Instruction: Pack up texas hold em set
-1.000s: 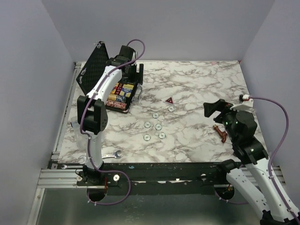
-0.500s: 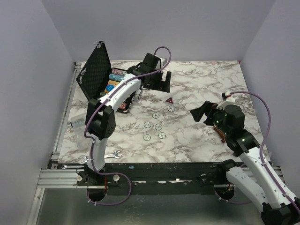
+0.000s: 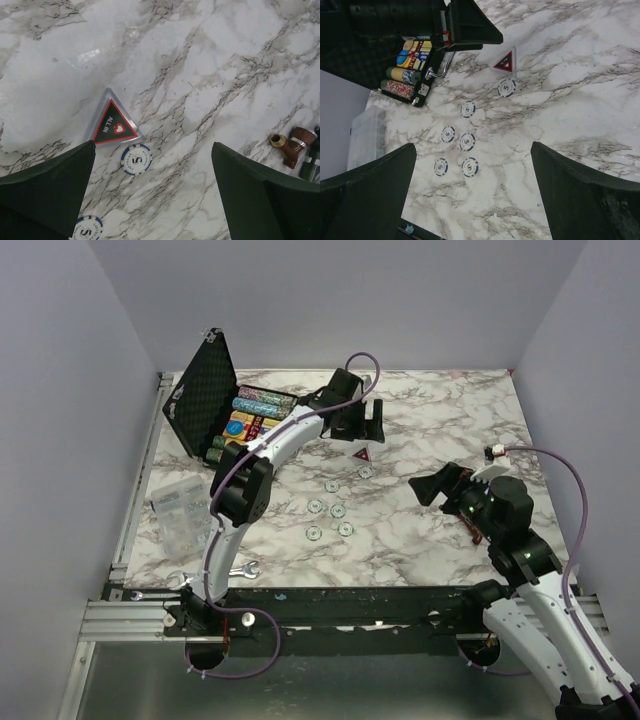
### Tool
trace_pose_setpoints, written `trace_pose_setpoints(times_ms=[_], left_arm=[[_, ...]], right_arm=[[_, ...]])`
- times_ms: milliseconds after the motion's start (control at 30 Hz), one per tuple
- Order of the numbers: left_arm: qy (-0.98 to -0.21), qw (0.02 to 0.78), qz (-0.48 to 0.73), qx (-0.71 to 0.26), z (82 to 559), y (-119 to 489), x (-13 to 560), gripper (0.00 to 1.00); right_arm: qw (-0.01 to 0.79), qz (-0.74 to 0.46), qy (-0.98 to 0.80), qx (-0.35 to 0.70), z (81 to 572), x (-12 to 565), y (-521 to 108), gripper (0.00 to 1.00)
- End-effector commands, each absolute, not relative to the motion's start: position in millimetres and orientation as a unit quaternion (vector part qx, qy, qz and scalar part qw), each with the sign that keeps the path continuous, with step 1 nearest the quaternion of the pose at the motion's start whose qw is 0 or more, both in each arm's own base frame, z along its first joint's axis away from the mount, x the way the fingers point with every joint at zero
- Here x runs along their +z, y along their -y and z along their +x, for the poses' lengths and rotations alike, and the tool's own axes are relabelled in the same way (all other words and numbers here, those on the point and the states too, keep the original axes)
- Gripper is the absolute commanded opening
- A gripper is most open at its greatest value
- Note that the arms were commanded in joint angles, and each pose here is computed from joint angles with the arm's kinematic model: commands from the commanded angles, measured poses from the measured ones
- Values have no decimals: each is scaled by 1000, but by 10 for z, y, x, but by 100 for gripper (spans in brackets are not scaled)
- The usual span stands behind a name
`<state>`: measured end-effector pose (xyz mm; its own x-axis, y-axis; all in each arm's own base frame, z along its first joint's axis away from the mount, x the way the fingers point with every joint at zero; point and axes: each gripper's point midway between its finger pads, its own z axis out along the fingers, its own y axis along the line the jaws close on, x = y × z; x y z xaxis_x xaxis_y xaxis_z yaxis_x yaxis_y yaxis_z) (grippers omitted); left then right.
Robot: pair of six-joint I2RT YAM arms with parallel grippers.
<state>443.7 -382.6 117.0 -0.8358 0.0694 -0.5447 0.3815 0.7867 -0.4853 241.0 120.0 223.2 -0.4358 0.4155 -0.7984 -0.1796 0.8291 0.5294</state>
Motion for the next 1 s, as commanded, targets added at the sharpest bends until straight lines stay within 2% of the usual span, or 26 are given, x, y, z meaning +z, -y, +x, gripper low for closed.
trace_pose_setpoints(times_ms=[0, 267, 400, 633, 767, 967], left_arm=[[-900, 253, 57, -350, 4614, 4023, 1190, 98], [-913, 222, 1, -342, 4658, 4007, 927, 96], [-916, 230, -13, -327, 4677, 3944, 901, 95], [-920, 195, -58, -335, 4616, 3932, 914, 95], [-907, 225, -24, -356, 4519, 3840, 1167, 94], [-885, 283, 35, -368, 4233, 3465, 1947, 98]], right_arm=[[534, 103, -791, 279, 2380, 2252, -1116, 100], [550, 108, -785, 264, 2362, 2364, -1032, 100], [551, 110, -784, 263, 2359, 2362, -1022, 100], [549, 112, -784, 268, 2360, 2361, -1035, 100], [539, 122, -791, 264, 2464, 2239, -1061, 100], [496, 127, -818, 263, 2804, 1903, -1246, 99]])
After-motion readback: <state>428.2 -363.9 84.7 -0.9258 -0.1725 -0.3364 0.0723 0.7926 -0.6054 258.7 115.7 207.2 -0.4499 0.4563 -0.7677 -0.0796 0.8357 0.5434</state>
